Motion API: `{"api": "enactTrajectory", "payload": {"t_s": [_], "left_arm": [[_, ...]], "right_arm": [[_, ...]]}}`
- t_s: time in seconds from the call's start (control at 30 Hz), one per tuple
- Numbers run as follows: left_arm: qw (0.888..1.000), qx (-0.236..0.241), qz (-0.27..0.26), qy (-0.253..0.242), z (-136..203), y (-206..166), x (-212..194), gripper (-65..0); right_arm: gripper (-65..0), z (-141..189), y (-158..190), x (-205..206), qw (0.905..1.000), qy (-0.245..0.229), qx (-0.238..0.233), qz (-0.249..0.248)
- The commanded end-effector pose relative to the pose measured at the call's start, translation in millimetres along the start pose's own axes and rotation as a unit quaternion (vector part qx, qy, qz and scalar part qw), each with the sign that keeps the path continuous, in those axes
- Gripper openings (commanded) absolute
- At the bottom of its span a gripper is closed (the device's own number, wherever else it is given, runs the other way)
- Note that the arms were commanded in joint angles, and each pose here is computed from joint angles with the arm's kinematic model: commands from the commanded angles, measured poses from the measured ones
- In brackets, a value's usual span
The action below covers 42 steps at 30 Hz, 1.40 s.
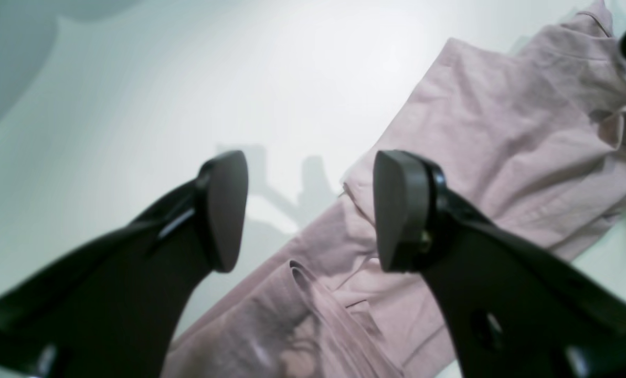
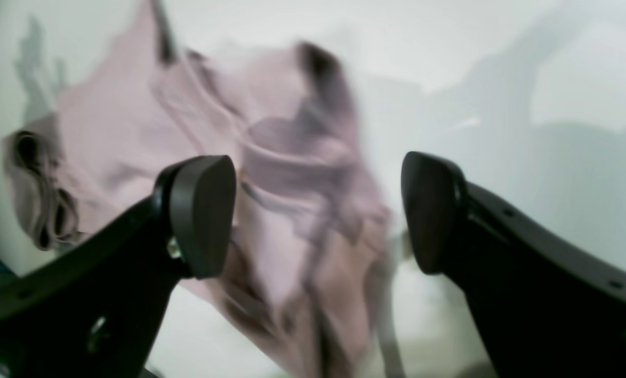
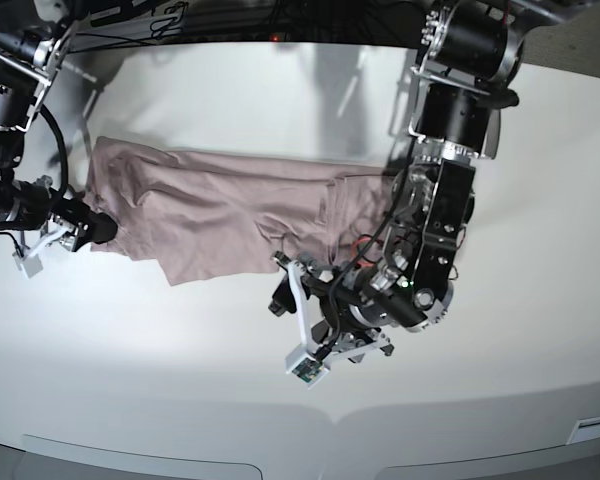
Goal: Fold the T-shirt properly
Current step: 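Fold the strip end with the right gripper toward the left gripper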
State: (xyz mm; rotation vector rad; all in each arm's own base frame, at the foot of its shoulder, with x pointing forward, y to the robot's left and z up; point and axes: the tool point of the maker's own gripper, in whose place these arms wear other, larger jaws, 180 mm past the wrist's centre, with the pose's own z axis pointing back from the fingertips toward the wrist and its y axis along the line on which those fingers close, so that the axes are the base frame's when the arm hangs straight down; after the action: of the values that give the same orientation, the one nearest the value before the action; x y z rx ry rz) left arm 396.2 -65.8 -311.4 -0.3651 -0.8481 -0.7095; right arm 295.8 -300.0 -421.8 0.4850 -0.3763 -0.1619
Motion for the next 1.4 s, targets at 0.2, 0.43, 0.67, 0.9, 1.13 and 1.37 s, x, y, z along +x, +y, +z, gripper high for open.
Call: {"api": "enactTrajectory", "payload": {"t_s": [0.2, 0.43, 0.67, 0.9, 1.13, 1.37], "left_arm": [[1.000, 0.003, -0.005, -0.019, 4.6, 2.9, 18.1, -28.1], [1.000, 0.003, -0.005, -0.019, 4.6, 2.8, 18.1, -28.1], [1.000, 0.003, -0.005, -0.019, 4.6, 2.9, 18.1, -28.1], [1.000, 0.003, -0.005, -0.017, 4.5, 2.8, 17.4, -28.1], [0.999, 0.004, 0.020, 0.034, 4.8, 3.0, -1.2, -28.1], [0.991, -0.014, 0.050, 0.124, 9.2, -5.2, -68.4, -28.1]], "right_arm": [[-16.7, -5.4, 20.9, -23.7, 0.9969, 0.062, 0.047, -0.008], [-16.7, 5.1, 18.5, -16.4, 0.9973, 0.044, 0.058, -0.013], [-16.7, 7.6, 16.1, -15.5, 0.9975, 0.043, 0.055, -0.012], [-26.9, 7.7, 15.9, -15.3, 0.9975, 0.043, 0.054, -0.012], [-65.0, 7.9, 16.4, -14.2, 0.9976, 0.042, 0.055, -0.011], [-65.0, 9.2, 20.3, -5.5, 0.9976, 0.032, 0.060, -0.008]]}}
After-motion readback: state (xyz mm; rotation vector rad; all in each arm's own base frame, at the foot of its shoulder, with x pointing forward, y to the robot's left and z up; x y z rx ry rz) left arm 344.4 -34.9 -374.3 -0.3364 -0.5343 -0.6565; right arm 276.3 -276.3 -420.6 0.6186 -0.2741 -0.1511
